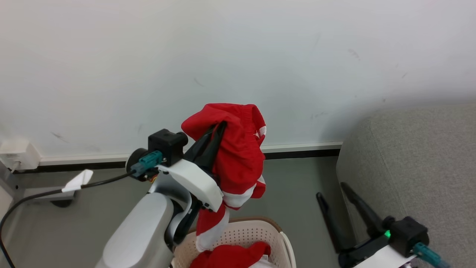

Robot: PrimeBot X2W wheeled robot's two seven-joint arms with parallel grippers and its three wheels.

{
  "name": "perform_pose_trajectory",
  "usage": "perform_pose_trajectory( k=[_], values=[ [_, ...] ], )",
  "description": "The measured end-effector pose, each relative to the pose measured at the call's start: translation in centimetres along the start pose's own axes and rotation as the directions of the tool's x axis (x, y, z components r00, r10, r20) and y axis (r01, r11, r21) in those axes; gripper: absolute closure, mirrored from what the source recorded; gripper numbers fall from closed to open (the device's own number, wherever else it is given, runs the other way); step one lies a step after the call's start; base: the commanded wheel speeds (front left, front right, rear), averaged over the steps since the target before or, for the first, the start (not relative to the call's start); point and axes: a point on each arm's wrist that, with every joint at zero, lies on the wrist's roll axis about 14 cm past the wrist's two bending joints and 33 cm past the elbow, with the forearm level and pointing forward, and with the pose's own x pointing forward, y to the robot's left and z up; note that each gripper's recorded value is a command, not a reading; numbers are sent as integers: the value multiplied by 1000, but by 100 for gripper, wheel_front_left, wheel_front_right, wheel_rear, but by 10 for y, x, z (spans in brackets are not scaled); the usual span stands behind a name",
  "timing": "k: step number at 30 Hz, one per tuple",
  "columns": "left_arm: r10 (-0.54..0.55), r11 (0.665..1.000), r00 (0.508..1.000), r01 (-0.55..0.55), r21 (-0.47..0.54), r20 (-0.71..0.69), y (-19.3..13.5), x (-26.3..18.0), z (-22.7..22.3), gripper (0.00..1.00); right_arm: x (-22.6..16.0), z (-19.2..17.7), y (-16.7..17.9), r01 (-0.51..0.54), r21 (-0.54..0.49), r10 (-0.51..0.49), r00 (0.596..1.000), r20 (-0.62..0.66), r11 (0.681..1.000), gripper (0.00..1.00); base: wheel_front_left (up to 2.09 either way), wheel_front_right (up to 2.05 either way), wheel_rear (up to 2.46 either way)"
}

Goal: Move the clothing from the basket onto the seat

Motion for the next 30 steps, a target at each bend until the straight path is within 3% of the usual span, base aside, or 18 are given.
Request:
perform_pose_trajectory(
  k=[7, 15, 30],
  values=[
    [1, 1000, 1000, -1, -1, 0, 1, 7, 2, 100, 7, -17, 60, -201, 10, 201, 978, -59, 980, 0, 0, 0, 0],
    [-27, 1000, 1000, 27, -3, 12, -8, 16, 7, 100, 28, -28, 102, -349, 22, 349, 930, -114, 937, 0, 0, 0, 0],
    [-105, 994, 994, 105, -25, 23, -38, 6, 15, 100, 63, -58, 108, -338, 60, 343, 914, -217, 939, 0, 0, 0, 0]
  ],
)
